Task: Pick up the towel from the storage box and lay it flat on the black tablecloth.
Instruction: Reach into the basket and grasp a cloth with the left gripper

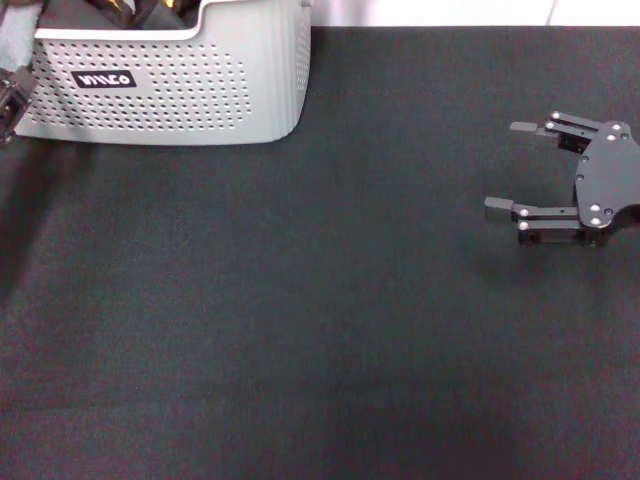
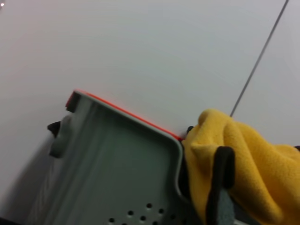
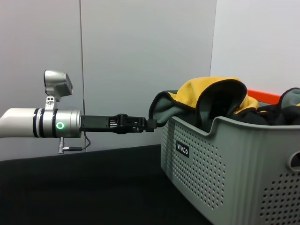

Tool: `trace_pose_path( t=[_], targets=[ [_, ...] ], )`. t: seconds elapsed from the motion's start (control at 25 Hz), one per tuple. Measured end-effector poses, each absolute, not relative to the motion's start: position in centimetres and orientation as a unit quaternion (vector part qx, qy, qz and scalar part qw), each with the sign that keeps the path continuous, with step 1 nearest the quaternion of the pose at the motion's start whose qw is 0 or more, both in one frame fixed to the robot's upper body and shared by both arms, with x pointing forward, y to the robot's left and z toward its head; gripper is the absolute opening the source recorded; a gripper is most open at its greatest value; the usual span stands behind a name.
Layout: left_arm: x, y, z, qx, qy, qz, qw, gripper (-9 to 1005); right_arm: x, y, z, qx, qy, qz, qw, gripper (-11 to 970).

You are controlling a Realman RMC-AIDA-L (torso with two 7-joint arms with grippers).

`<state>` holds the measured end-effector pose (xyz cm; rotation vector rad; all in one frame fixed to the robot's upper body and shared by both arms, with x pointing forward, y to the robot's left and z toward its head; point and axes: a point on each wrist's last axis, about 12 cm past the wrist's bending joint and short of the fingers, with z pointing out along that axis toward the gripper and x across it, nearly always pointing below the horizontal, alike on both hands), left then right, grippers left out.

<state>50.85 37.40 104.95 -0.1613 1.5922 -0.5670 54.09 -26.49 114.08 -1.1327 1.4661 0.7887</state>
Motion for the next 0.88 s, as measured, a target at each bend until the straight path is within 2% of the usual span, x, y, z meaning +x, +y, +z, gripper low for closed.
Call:
trace_pose_path(
  t=[0.32, 0.76, 0.88],
  targets=[
    [50.63, 37.3, 105.02, -0.093, 0.684, -0.262, 0.674, 481, 54.14, -26.44, 114.12, -0.476, 0.614, 0.331, 0.535, 859],
    [51.08, 36.95, 105.15, -0.084, 0.681, -0.258, 0.68, 315, 54.0, -26.25, 114.22, -0.48, 0.608, 0.337, 0.534, 852],
    [51.07, 37.0, 105.09, -0.098, 0.673, -0.253, 0.688, 242, 53.92, -26.29, 114.19, -0.48, 0.608, 0.338, 0.535, 851]
  ],
)
